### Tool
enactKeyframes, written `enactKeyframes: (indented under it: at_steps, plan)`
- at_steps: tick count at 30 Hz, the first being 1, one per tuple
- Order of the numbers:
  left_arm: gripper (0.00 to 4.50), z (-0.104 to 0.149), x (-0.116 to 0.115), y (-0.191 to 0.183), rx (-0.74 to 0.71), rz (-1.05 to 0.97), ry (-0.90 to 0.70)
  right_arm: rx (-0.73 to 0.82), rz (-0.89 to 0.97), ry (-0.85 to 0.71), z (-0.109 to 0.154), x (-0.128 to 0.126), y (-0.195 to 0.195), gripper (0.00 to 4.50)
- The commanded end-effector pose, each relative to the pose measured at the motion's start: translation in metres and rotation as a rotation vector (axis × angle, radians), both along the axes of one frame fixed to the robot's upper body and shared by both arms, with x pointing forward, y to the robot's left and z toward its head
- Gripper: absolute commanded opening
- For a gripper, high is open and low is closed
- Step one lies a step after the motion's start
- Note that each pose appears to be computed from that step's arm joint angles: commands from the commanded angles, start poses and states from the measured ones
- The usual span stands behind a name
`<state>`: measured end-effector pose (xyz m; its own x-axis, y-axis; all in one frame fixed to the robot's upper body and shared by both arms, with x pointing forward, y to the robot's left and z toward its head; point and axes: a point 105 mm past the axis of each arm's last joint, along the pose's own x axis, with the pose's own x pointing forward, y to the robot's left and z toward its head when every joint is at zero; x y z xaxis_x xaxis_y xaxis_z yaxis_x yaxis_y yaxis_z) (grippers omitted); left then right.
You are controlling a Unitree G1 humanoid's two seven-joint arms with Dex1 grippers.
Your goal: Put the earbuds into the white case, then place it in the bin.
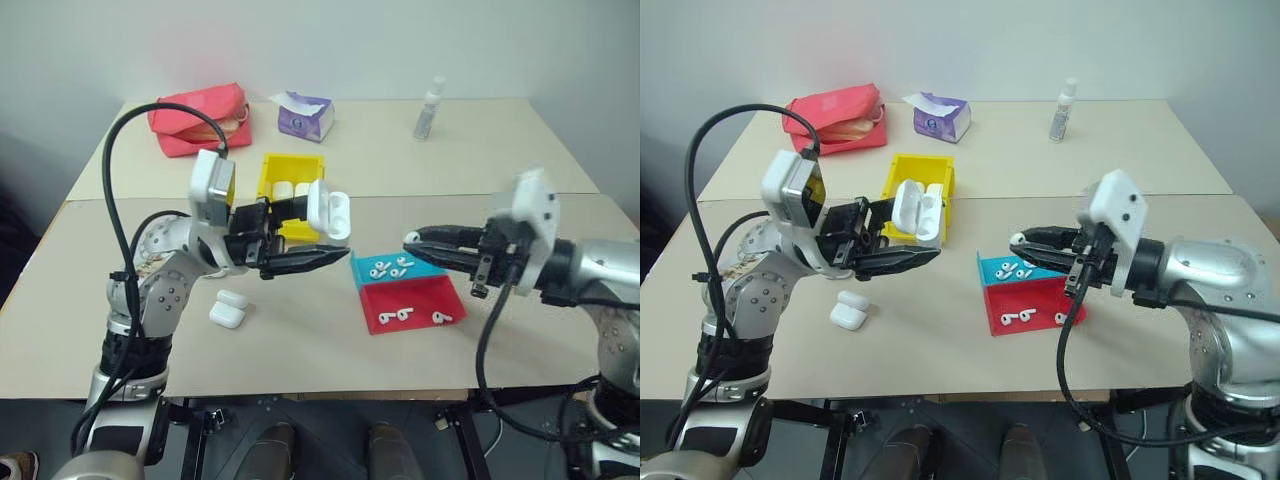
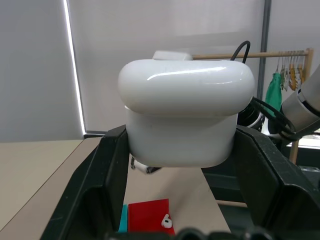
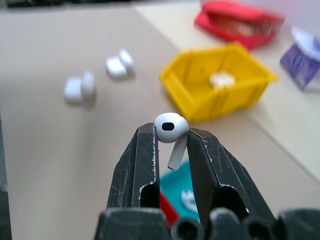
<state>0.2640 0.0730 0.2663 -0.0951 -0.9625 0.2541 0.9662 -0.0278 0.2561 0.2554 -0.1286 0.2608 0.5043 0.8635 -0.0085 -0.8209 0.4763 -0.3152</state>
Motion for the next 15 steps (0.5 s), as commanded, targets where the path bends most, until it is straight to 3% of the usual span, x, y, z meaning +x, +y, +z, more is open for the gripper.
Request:
enactKeyframes:
  at_steps: [1, 8, 15]
  plan:
    - [2.77, 0.008, -0.003, -0.003, -0.006, -0.033, -0.03, 0.146, 0.054, -0.144, 0.031, -0.017, 0.016, 0.63]
    - [2.77, 0.009, -0.002, -0.008, 0.004, -0.057, -0.031, 0.321, 0.148, -0.2, 0.054, -0.028, 0.041, 0.63]
    - [2.77, 0.007, 0.0, -0.012, 0.027, -0.063, -0.014, 0.402, 0.207, -0.132, 0.056, -0.027, 0.053, 0.63]
